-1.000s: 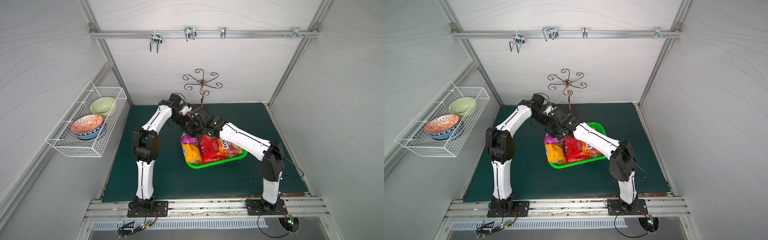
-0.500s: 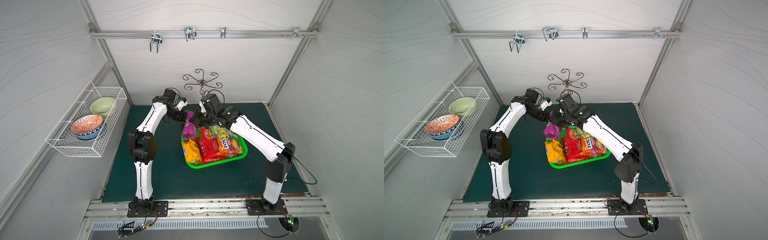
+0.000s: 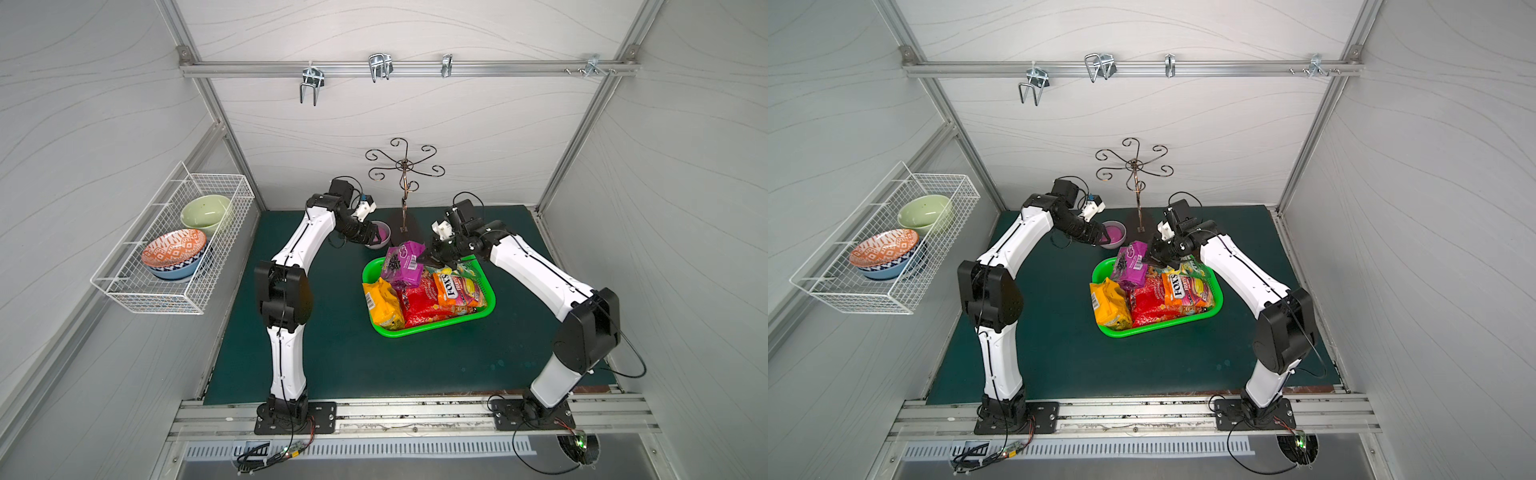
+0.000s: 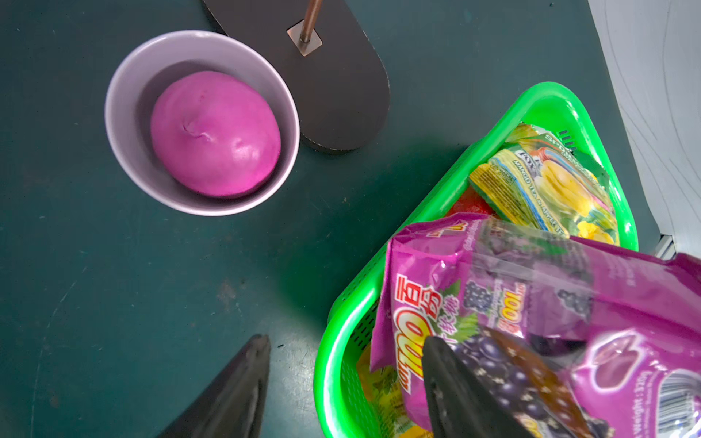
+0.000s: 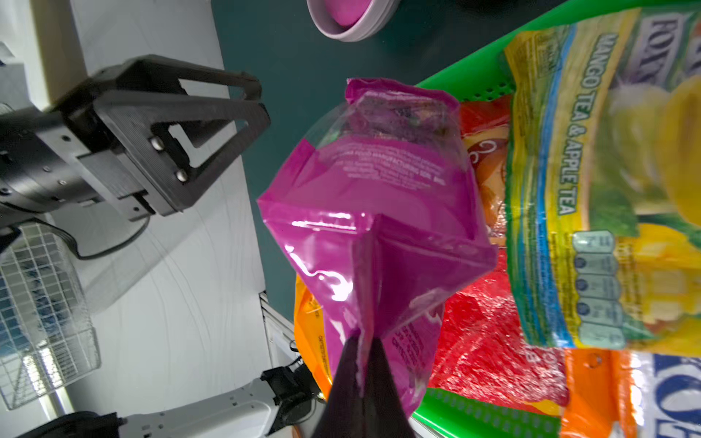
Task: Put the candies in the basket
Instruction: Place the candy in the basket.
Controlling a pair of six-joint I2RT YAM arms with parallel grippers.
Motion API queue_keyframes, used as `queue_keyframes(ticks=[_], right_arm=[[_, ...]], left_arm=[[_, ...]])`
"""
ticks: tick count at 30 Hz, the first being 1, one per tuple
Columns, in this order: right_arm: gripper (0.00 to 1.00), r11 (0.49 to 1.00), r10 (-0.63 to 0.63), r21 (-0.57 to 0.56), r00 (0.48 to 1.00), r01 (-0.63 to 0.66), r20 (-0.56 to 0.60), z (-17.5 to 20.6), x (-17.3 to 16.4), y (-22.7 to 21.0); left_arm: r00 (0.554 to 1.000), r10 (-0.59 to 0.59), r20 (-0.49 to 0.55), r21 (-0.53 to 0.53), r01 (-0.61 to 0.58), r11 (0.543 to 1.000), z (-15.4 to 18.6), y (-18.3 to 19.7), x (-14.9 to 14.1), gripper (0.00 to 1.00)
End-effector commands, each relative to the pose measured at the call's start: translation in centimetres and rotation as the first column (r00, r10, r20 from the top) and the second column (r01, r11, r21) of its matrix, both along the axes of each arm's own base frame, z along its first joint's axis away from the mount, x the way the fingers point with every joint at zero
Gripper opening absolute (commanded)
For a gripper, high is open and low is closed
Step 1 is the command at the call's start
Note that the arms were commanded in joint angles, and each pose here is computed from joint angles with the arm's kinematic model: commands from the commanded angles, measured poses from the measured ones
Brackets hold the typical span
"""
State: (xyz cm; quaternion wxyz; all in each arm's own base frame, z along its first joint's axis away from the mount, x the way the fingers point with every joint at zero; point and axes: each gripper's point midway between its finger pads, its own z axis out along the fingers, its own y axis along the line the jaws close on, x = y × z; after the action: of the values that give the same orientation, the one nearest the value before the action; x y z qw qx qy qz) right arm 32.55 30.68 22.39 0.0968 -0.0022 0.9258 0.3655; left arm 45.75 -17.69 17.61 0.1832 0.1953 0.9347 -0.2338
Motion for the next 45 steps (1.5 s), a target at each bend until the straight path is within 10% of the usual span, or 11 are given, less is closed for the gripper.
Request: queue_keyframes(ticks=[1,20,45], right_arm=[[0.00,0.987,0.110,-0.128,0.992,-0.101,0.062,-1.4,1.0,-1.5],[0.00,0.903,0.429,-0.090,0.897,-0.421,0.105,-3.5,2.7,-1.8],[0.00,0.962,0.271,-0.063,0.956,-0.265,0.117,-0.8,4.1,-3.9]], left_arm=[[0.999,0.007,0.046,-0.003,-0.007,1.000,0.4,-0.3,1.0,0.67],[0.976,-0.164,0.142,-0.152,0.185,0.971,0.4,-5.1,1.8,0.68],[0.913,-0.406,0.029,-0.158,0.405,0.900,-3.3,-7.4,-5.3,0.58]])
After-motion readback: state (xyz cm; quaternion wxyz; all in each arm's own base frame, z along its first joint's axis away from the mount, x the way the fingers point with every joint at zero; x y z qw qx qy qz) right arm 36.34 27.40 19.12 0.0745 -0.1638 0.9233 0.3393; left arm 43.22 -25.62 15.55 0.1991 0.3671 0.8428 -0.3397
